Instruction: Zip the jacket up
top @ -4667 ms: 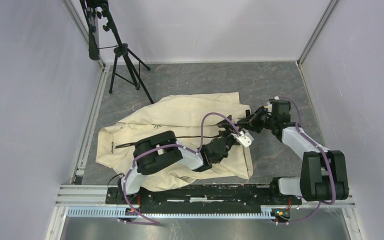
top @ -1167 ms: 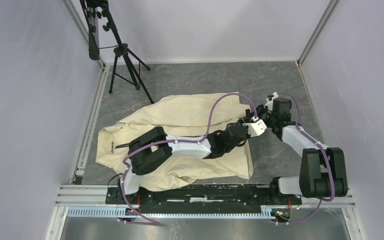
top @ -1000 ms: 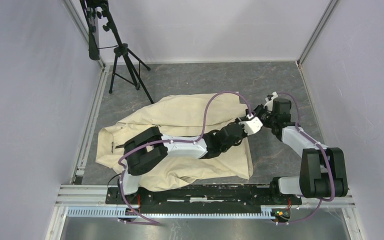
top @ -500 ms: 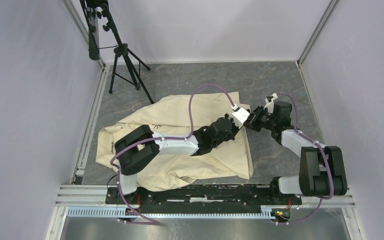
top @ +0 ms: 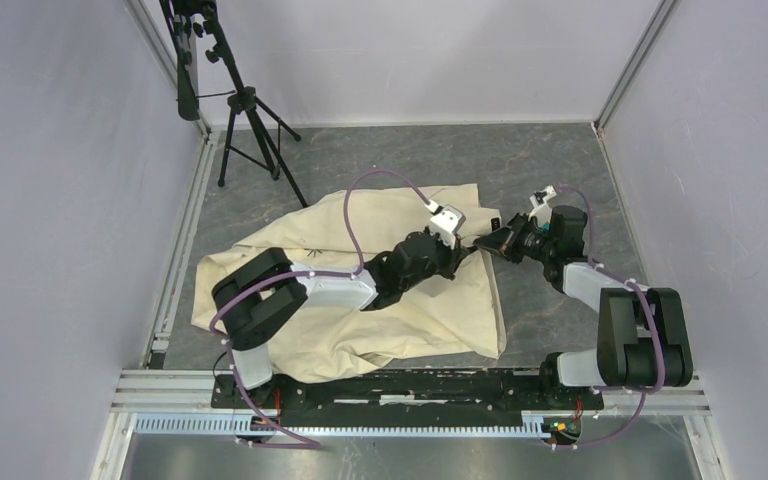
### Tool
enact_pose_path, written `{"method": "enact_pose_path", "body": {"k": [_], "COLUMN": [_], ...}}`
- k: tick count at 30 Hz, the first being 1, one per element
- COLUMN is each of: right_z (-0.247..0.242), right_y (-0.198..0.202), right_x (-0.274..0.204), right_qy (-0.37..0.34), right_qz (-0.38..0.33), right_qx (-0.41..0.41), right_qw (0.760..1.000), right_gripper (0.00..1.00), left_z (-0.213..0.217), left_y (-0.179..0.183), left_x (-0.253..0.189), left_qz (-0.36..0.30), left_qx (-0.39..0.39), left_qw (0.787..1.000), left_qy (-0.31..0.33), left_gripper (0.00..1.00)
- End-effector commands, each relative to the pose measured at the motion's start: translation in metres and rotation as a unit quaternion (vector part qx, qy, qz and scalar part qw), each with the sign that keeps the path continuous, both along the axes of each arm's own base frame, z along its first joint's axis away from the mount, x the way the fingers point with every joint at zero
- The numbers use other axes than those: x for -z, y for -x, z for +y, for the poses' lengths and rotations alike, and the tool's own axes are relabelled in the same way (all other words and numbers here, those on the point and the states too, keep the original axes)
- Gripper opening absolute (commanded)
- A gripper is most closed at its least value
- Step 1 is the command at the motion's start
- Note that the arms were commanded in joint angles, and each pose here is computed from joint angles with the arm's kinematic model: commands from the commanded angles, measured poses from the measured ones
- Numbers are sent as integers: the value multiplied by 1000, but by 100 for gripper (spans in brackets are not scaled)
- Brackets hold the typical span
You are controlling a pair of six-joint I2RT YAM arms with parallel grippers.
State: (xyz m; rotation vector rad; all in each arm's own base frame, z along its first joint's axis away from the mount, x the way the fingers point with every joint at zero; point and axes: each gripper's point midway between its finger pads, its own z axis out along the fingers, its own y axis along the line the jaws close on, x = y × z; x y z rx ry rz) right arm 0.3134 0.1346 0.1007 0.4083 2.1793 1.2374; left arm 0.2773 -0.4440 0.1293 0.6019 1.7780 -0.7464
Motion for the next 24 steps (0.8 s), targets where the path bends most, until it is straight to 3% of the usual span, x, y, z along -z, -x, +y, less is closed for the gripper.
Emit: {"method": "enact_pose_path", "body": {"k": [1, 6, 14, 24], "right_z": [0, -4, -23, -23], "right_y": [-11, -11, -8, 25], "right_x": [-16, -5, 4, 26], "right_qy": [11, 43, 149, 179], "right_qz": [-81, -86, -130, -139], "right_qx": [-23, -31, -35, -70], "right_qw": [996, 995, 980, 972], "right_gripper": [0, 12, 54, 50], "left_z": [-2, 2, -4, -5], "left_y": [-5, -14, -19, -18], "left_x": [-19, -11, 1, 1], "left_qz": [63, 128, 164, 168], "left_qx": [13, 38, 61, 67], "left_qw": [992, 978, 968, 966], "left_qy": [107, 162, 181, 183], "left_gripper": [2, 2, 2, 2]}}
